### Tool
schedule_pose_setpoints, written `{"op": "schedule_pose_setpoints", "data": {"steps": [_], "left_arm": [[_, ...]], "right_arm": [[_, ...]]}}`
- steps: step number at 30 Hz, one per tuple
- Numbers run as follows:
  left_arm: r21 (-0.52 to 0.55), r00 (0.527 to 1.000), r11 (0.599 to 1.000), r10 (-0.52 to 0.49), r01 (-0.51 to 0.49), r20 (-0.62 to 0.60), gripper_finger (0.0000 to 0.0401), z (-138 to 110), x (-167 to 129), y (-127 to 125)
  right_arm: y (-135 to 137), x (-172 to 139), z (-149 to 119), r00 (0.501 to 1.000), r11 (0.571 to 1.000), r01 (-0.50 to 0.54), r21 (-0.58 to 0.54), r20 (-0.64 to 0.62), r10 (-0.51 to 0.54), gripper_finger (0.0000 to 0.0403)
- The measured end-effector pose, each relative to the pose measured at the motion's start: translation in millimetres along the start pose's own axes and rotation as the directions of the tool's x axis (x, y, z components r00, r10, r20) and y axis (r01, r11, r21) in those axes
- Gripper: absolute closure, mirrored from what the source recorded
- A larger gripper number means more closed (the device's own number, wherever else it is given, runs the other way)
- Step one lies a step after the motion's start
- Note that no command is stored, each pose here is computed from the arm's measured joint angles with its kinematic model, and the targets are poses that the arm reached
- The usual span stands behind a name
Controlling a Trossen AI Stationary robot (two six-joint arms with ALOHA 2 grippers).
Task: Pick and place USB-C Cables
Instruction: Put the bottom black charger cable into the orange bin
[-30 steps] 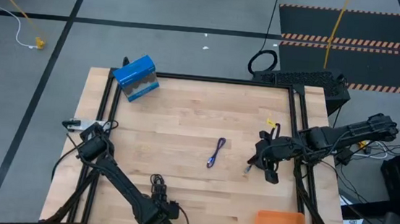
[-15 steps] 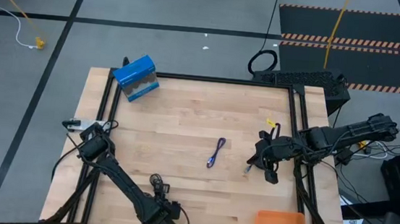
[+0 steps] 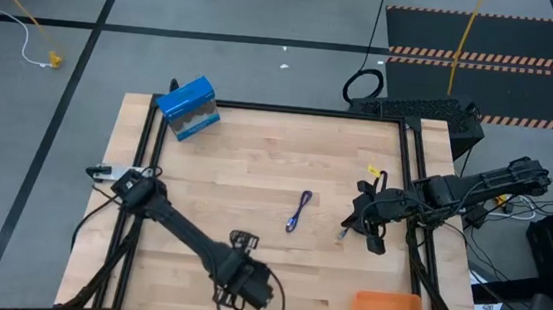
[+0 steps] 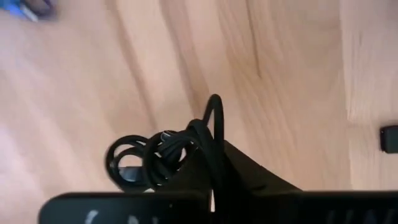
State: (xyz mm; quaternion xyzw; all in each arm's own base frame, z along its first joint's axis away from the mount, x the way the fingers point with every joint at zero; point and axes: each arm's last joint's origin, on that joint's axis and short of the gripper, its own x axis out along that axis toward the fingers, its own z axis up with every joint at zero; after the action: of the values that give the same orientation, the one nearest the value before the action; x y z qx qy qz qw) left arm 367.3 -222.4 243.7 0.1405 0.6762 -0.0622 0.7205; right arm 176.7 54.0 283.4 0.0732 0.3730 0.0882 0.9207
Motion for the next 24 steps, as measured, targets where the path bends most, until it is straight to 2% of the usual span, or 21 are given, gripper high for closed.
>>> {"op": "schedule_pose_setpoints", "data": {"steps": [8, 13, 19, 24], "left_arm": [[0.153, 0.993, 0.988, -0.003, -0.015, 0.115, 0.0392, 8.2, -55.8, 36.5], [0.226, 0.984, 0.97, 0.046, -0.084, 0.17, 0.0376, 0.4, -80.3, 56.4], [0.259, 0.964, 0.953, 0.091, -0.157, 0.252, 0.0392, -13.1, -108.9, 85.9], [0.25, 0.92, 0.939, 0.133, -0.235, 0.368, 0.0382, -22.0, -133.8, 112.9]], "right_arm": [[0.0, 0.0, 0.0, 1.0, 1.0, 0.0, -0.025, 0.0, 0.0, 0.0403], [0.0, 0.0, 0.0, 1.0, 1.0, 0.0, -0.025, 0.0, 0.0, 0.0403], [-0.1, 0.1, 0.5, 1.0, 1.0, 0.003, -0.006, 0.006, -0.003, 0.0403], [-0.6, 0.0, 3.2, 0.998, 0.999, 0.039, -0.01, 0.043, -0.039, 0.0403]]}}
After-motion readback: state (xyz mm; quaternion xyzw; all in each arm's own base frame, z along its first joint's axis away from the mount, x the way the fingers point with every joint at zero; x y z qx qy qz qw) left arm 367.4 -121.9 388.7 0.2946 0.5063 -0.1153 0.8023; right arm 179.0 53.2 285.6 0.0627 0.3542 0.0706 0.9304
